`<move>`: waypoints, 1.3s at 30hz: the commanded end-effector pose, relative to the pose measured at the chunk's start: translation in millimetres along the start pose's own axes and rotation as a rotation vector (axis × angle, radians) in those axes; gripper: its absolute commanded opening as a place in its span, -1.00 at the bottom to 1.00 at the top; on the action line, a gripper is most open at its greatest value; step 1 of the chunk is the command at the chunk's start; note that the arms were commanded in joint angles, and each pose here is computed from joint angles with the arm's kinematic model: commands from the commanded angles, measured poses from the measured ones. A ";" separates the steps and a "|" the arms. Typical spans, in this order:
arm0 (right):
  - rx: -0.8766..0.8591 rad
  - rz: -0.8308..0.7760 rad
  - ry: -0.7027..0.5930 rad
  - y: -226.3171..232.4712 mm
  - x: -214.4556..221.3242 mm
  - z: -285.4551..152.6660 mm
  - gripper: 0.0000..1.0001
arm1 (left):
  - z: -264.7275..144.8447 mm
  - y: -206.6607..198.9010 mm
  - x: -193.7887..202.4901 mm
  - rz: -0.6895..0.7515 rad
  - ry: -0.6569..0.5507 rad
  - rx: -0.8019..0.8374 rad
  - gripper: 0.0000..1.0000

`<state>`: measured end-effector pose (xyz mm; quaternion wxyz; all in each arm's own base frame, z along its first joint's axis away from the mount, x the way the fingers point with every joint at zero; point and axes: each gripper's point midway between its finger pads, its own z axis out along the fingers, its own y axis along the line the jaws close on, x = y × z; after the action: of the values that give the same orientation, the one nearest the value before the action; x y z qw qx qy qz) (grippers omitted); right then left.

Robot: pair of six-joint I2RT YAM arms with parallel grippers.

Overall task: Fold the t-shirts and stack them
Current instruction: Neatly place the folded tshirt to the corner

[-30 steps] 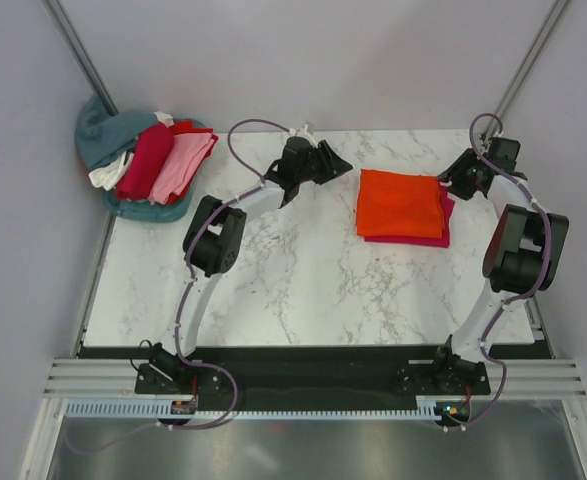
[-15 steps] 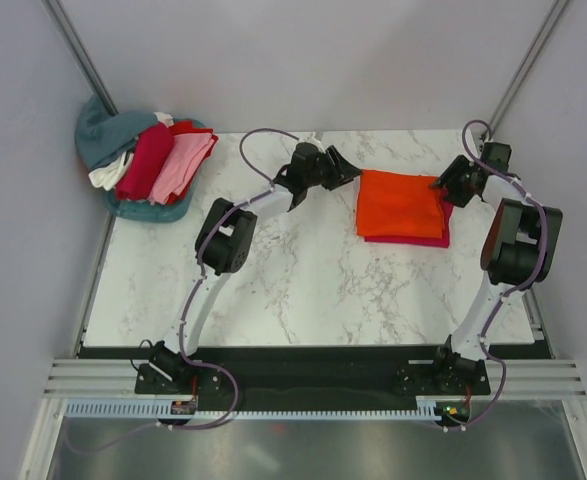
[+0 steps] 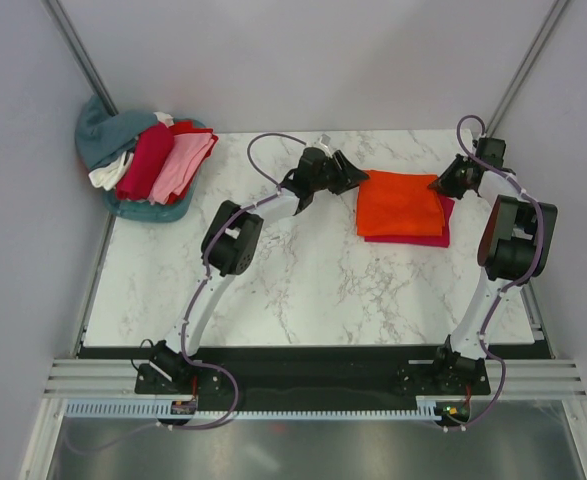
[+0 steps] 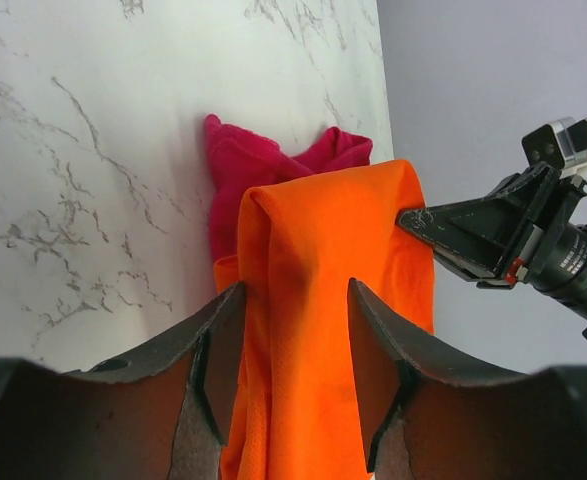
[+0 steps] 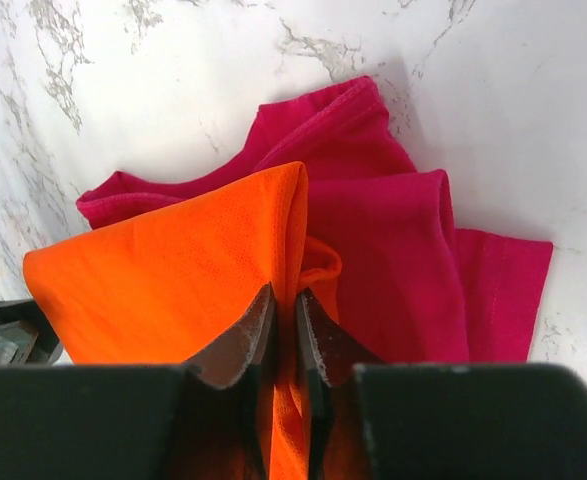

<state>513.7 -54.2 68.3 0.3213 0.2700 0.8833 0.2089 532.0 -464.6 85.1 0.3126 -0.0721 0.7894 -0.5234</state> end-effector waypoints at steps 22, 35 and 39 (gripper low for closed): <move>-0.085 -0.047 -0.034 29.9 -13.3 -15.4 -1.00 | 3.9 -47.8 -2.3 -0.008 0.005 0.135 -0.84; -0.052 -0.042 -0.122 35.8 -22.4 -67.9 -1.00 | -27.2 -89.5 -0.1 0.033 -0.010 0.183 -0.95; -0.018 -0.028 -0.118 24.2 -22.5 -71.9 -1.00 | -24.6 -93.0 8.0 0.027 0.001 0.186 -0.95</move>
<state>493.4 -50.6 132.5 0.3675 0.2570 0.8681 0.2128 503.8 -479.0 118.2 0.3088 -0.0532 0.7692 -0.5569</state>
